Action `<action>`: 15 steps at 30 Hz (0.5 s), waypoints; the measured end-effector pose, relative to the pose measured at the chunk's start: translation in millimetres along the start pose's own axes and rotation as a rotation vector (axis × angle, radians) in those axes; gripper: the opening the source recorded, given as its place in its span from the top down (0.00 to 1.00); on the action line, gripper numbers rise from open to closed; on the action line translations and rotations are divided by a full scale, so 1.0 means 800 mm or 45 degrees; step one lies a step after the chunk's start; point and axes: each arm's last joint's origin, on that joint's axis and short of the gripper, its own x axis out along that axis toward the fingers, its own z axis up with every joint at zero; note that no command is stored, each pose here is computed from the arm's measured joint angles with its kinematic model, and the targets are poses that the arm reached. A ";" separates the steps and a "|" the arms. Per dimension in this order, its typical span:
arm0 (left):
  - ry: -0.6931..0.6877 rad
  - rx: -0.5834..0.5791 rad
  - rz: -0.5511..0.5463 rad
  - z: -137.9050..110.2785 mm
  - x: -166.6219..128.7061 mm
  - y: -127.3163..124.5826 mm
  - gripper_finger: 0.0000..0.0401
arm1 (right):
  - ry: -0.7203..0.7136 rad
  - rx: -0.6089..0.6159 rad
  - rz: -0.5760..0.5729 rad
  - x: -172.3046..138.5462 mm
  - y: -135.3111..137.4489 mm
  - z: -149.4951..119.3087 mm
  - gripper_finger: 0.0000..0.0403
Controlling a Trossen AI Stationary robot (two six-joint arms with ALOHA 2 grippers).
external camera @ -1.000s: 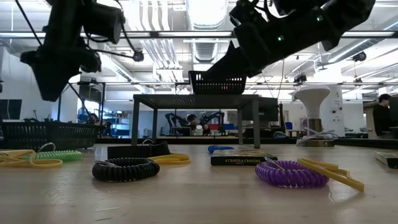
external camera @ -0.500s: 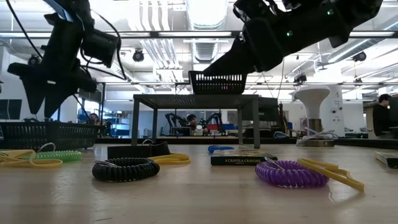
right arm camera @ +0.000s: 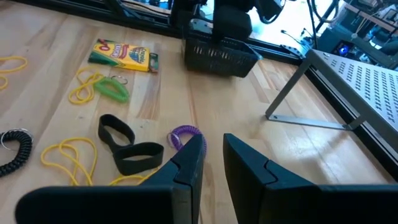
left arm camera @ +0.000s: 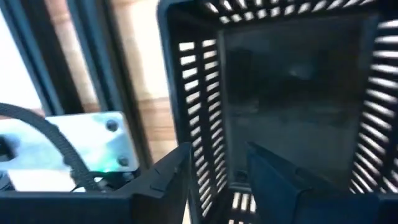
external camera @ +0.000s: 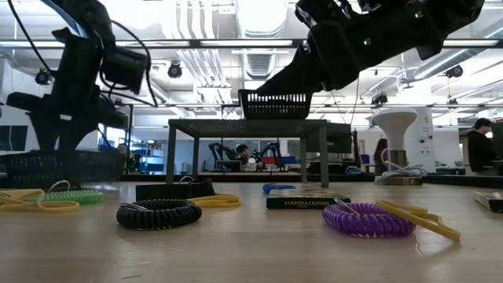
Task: Pick & Place Office Desk Supplies
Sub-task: Put the black bin on the shelf
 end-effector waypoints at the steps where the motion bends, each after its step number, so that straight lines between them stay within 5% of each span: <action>1: -0.010 0.005 -0.016 0.001 -0.001 -0.001 0.63 | 0.000 0.000 0.000 0.000 0.000 0.000 0.86; 15: 0.108 -0.045 0.015 -0.005 -0.009 0.004 0.66 | 0.005 -0.007 0.000 0.000 0.000 -0.002 0.86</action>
